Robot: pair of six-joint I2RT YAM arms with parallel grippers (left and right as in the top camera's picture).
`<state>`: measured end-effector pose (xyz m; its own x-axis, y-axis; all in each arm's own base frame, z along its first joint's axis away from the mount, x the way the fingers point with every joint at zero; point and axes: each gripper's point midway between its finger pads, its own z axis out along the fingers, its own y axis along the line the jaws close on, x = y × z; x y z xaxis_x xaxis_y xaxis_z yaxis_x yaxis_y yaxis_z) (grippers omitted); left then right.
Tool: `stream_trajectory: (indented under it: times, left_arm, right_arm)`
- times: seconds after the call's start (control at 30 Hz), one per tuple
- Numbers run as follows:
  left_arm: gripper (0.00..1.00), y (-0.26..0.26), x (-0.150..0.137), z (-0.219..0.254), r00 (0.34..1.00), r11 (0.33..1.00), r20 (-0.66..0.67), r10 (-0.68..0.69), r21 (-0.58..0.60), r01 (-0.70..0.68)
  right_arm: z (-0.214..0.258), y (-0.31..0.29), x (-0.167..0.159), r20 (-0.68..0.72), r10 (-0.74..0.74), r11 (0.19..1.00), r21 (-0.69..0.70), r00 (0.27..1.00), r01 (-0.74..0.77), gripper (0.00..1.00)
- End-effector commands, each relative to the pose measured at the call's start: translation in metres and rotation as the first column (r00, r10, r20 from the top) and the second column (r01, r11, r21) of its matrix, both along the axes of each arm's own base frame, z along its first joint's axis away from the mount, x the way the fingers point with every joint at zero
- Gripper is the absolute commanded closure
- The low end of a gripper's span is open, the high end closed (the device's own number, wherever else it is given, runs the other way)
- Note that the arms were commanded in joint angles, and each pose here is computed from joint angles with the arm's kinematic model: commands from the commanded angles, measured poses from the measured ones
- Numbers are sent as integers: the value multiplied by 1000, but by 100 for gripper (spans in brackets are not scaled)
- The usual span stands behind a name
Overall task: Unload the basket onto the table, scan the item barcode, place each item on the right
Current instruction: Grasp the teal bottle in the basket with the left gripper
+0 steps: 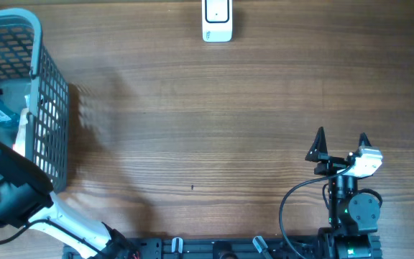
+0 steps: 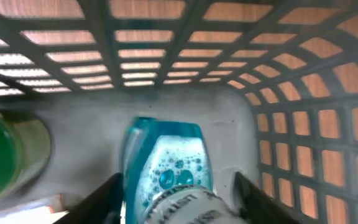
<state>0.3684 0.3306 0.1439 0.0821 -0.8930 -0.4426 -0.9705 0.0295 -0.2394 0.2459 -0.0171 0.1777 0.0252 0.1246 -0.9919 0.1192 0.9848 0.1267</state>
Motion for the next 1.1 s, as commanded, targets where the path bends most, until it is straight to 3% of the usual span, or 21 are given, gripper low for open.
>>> stream_trajectory:
  times: [0.0, 0.27, 0.77, 0.9, 0.93, 1.0, 1.03, 1.07]
  left_arm:
    - [57, 2, -2, 1, 1000, 1000, -9, 6, 1, -6]
    - [60, -1, -6, 19, 1000, 1000, 13, 6, 18, -6]
    - [62, -17, -28, 109, 989, 993, 147, -2, 121, -16]
    - [41, -21, -32, 107, 992, 994, 127, 1, 108, -15]
    - [34, -21, -33, 105, 993, 994, 120, 2, 105, -15]
    - [7, -19, -34, 103, 994, 994, 114, 8, 106, -20]
    - [0, -18, -35, 103, 993, 994, 114, 11, 106, -23]
    - [0, -17, -35, 103, 993, 994, 117, 13, 108, -25]
  right_arm:
    - [2, 2, 0, 6, 13, 1000, -17, 1000, -13, 0]
    - [2, 2, 0, 6, 13, 1000, -17, 1000, -13, 0]
    - [2, 2, 0, 6, 13, 1000, -17, 1000, -13, 0]
    - [2, 2, 0, 6, 13, 1000, -17, 1000, -13, 0]
    - [2, 2, 0, 6, 13, 1000, -17, 1000, -13, 0]
    - [2, 2, 0, 6, 13, 1000, -17, 1000, -13, 0]
    - [2, 2, 0, 6, 13, 1000, -17, 1000, -13, 0]
    - [2, 2, 0, 6, 13, 1000, -17, 1000, -13, 0]
